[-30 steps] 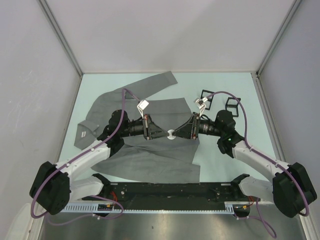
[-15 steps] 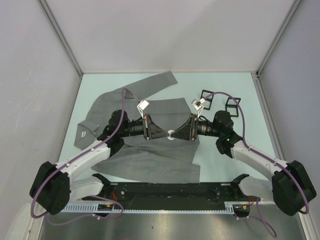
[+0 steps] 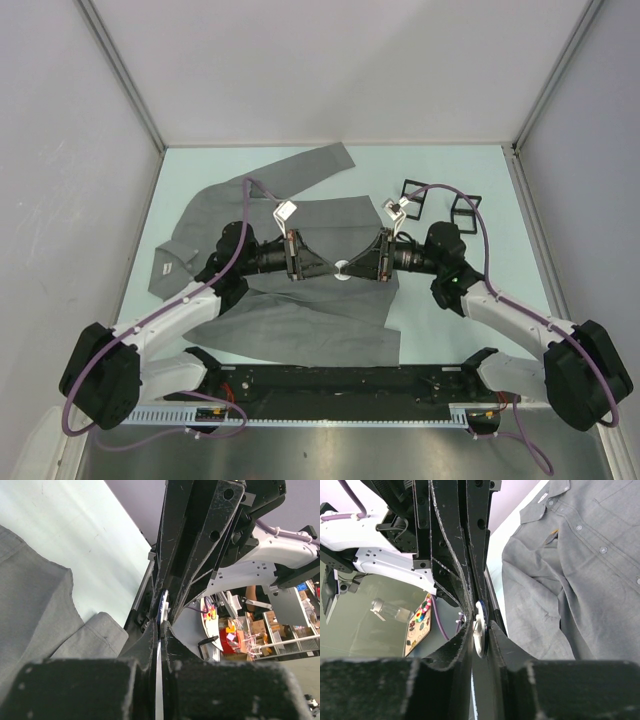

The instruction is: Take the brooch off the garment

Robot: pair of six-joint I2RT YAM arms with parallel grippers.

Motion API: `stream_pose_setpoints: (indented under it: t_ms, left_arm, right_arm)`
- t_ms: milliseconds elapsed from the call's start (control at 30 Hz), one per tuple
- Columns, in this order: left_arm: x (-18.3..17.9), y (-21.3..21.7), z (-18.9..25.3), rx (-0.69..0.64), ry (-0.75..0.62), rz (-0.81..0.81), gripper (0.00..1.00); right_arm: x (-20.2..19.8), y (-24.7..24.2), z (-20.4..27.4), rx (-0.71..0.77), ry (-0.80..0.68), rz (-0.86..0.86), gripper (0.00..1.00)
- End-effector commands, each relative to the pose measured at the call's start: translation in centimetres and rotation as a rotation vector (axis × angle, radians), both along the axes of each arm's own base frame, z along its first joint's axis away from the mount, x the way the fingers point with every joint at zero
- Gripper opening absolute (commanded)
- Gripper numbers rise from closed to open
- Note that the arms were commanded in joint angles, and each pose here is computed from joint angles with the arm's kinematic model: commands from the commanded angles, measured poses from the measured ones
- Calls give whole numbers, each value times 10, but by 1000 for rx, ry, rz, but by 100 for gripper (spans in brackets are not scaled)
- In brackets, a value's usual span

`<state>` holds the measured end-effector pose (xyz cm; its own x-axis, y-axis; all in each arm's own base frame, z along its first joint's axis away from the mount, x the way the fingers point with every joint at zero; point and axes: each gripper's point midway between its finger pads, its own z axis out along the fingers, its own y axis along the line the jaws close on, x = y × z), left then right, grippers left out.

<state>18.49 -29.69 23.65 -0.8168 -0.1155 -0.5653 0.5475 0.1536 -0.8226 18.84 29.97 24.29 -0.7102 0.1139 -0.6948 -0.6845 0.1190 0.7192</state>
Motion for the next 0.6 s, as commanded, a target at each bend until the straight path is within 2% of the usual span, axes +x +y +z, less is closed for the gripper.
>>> stream_pose_setpoints:
  t_ms: [0, 433, 533, 567]
  left_arm:
    - [-7, -1, 18, -69, -35, -24, 0]
    - [-9, 0, 22, -95, -24, -24, 0]
    - [-9, -1, 20, -92, -20, -23, 0]
    - [-8, -1, 20, -91, -19, -20, 0]
  right_arm:
    - [-1, 6, 7, 17, -61, -3, 19]
    - [2, 12, 10, 17, -80, -67, 13]
    - [3, 14, 16, 37, -73, -85, 20]
    - [3, 14, 18, 45, -57, -91, 27]
